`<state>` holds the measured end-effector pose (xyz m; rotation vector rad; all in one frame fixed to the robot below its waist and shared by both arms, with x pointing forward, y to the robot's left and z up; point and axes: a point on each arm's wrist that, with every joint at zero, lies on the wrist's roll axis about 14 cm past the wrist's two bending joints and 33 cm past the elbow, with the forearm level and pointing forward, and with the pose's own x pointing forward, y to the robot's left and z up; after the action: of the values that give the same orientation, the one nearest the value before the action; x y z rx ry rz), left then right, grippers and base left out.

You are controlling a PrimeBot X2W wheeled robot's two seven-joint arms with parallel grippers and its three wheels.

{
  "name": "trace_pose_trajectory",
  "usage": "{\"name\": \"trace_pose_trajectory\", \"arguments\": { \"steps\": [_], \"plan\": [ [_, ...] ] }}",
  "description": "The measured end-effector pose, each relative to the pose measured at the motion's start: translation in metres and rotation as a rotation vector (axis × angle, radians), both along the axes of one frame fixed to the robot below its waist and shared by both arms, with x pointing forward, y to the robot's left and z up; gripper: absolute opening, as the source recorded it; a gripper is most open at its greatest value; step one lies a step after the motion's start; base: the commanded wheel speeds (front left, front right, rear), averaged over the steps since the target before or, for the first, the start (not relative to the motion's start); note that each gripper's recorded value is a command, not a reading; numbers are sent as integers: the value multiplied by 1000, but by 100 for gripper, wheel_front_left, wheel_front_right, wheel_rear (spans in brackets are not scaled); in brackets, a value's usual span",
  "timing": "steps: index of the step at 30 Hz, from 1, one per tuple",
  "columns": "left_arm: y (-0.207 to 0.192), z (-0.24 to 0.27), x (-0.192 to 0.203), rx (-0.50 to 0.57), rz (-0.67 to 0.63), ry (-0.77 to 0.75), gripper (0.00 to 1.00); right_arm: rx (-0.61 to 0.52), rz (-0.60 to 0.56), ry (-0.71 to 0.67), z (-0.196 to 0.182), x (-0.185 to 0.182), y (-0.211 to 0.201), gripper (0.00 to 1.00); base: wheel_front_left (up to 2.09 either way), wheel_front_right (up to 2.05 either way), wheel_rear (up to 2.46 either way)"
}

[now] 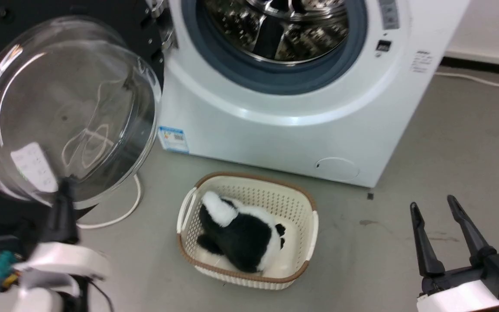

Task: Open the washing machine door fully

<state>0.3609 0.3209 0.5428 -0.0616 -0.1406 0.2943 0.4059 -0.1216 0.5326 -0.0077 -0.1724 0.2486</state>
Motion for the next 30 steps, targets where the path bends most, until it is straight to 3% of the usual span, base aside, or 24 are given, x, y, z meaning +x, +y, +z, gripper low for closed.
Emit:
{"name": "trace_pose_trajectory", "arguments": {
  "steps": [11,21,22,24,30],
  "plan": [
    [-104,-4,-6,-71,-220,-32,0,1,-142,-50,19,-45,-49,100,0,0,0],
    [-150,-24,-16,-52,-320,22,0,18,-177,-54,20,-68,-60,100,0,0,0],
    [-152,-27,-17,-49,-322,29,9,20,-177,-47,18,-69,-60,100,0,0,0],
    [-154,-32,-19,-33,-326,46,100,20,-178,-35,14,-69,-60,100,0,0,0],
    [-159,-37,-23,3,-335,65,100,30,-170,-18,9,-67,-58,100,0,0,0]
  ]
}}
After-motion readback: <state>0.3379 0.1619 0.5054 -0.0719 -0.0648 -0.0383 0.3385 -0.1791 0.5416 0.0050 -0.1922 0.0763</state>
